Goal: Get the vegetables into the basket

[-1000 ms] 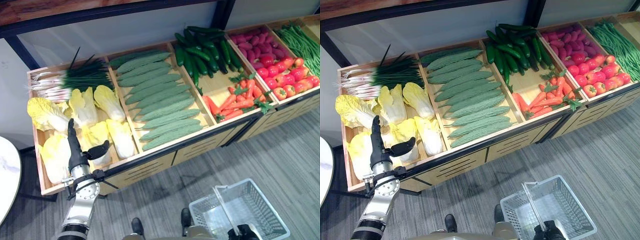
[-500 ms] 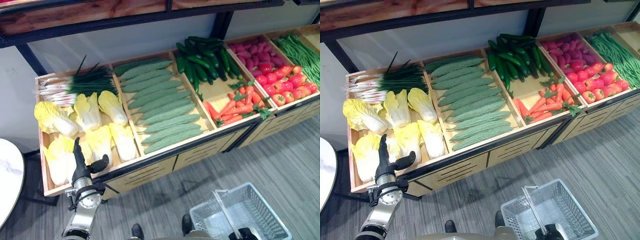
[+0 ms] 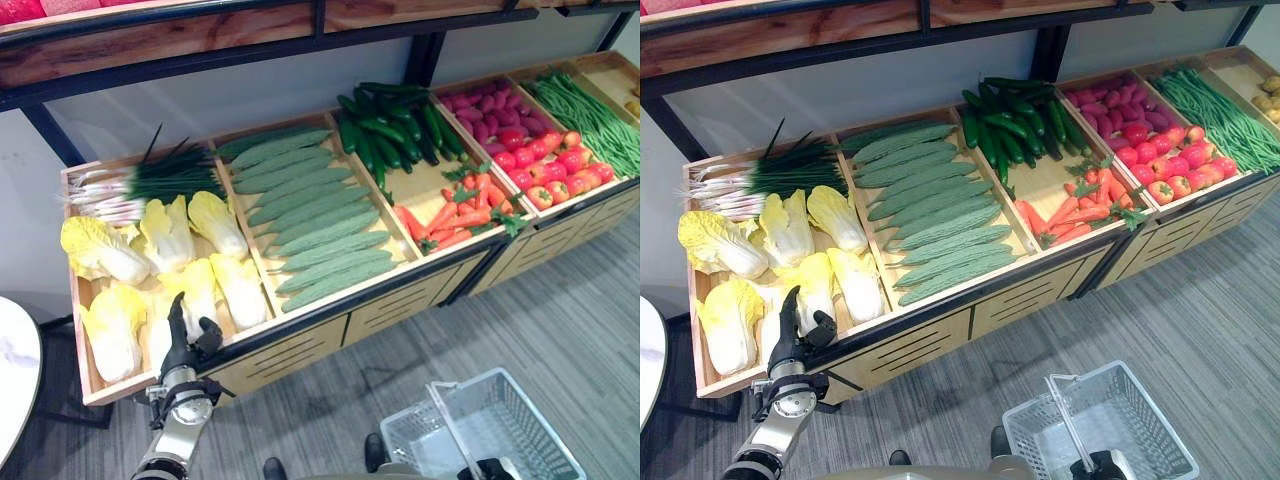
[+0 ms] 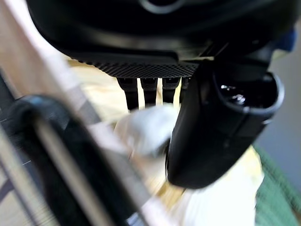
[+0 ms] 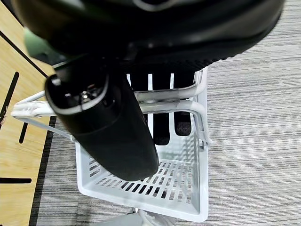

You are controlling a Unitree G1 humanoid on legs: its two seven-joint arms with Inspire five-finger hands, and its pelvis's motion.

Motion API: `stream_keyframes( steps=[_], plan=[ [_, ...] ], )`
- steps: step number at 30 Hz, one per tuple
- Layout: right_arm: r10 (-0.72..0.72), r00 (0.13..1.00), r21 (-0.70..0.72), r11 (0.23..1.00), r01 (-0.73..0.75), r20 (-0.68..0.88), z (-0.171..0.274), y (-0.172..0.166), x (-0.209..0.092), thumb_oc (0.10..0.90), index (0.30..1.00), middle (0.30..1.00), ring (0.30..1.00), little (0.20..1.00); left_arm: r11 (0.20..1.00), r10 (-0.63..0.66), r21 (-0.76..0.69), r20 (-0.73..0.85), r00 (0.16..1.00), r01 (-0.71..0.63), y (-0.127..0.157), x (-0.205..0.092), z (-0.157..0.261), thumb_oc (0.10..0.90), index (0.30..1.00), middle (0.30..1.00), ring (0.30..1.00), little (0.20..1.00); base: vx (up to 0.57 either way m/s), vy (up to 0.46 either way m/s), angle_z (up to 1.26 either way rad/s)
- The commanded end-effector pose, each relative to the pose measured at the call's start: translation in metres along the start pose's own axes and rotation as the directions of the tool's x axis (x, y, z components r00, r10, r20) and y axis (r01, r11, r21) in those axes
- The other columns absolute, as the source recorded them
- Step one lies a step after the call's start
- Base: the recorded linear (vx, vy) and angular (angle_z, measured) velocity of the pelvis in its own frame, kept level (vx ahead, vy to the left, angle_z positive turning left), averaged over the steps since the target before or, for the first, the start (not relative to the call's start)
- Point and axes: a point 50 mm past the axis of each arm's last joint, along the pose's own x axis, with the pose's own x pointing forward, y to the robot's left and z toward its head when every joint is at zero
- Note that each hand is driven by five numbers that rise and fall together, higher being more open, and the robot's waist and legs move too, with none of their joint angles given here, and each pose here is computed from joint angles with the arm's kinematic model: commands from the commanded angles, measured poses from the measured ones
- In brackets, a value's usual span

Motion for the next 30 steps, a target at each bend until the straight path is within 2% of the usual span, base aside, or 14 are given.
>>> stream_keyframes(
  steps=[1,6,10,18,21,24,27,28,29,30],
  plan=[
    [0.004,0.998,-0.062,0.998,0.001,0.069,0.018,-0.002,0.003,0.4,0.3,0.3,0.3,0.3,0.998,-0.049,0.022,-0.145,0.988,0.053,0.002,0.004,-0.021,0.4,0.3,0.3,0.3,0.3,0.0,0.012,-0.1],
    [0.001,0.998,-0.077,0.997,0.004,0.07,0.019,-0.003,0.004,0.4,0.3,0.3,0.3,0.3,0.997,-0.008,-0.078,-0.196,0.981,-0.007,0.004,0.004,-0.025,0.4,0.3,0.3,0.3,0.3,0.0,0.009,-0.05],
    [0.001,0.998,-0.081,0.997,0.004,0.061,0.016,-0.001,0.003,0.4,0.3,0.3,0.3,0.3,0.964,0.106,-0.22,-0.193,0.976,-0.148,0.016,0.009,-0.013,0.4,0.3,0.3,0.3,0.3,0.01,0.001,-0.05],
    [0.009,0.998,-0.082,0.997,-0.004,0.055,0.012,0.004,0.001,0.4,0.3,0.3,0.3,0.3,0.907,0.277,-0.314,-0.064,0.959,-0.283,0.042,0.023,0.025,0.4,0.3,0.3,0.3,0.3,0.0,0.0,0.0],
    [0.01,0.998,-0.078,0.997,-0.006,0.062,0.014,0.006,0.001,0.4,0.3,0.3,0.3,0.3,0.877,0.365,-0.361,0.07,0.928,-0.318,0.058,0.028,0.059,0.4,0.3,0.3,0.3,0.3,0.0,-0.003,0.01],
    [0.015,0.998,-0.076,0.997,-0.01,0.066,0.013,0.008,0.0,0.4,0.3,0.3,0.3,0.3,0.857,0.445,-0.392,0.237,0.864,-0.334,0.077,0.025,0.097,0.4,0.3,0.3,0.3,0.3,0.0,-0.014,0.08],
    [0.023,0.998,-0.073,0.997,-0.019,0.059,0.01,0.01,-0.001,0.4,0.3,0.3,0.3,0.3,0.832,0.531,-0.419,0.407,0.743,-0.364,0.099,0.016,0.135,0.4,0.3,0.3,0.3,0.3,-0.01,-0.012,0.06],
    [0.03,0.997,-0.073,0.997,-0.025,0.068,0.012,0.01,-0.001,0.4,0.3,0.3,0.3,0.3,0.819,0.558,-0.467,0.509,0.655,-0.334,0.106,0.006,0.161,0.4,0.3,0.3,0.3,0.3,-0.02,-0.008,0.05],
    [0.03,0.997,-0.073,0.997,-0.025,0.069,0.012,0.01,-0.001,0.4,0.3,0.3,0.3,0.3,0.819,0.558,-0.467,0.51,0.655,-0.334,0.106,0.005,0.161,0.4,0.3,0.3,0.3,0.3,-0.03,0.0,0.06],
    [0.027,0.997,-0.07,0.997,-0.022,0.077,0.014,0.009,0.0,0.4,0.3,0.3,0.3,0.3,0.823,0.529,-0.524,0.562,0.636,-0.221,0.103,-0.004,0.176,0.4,0.3,0.3,0.3,0.3,-0.01,0.012,0.03]
  ],
)
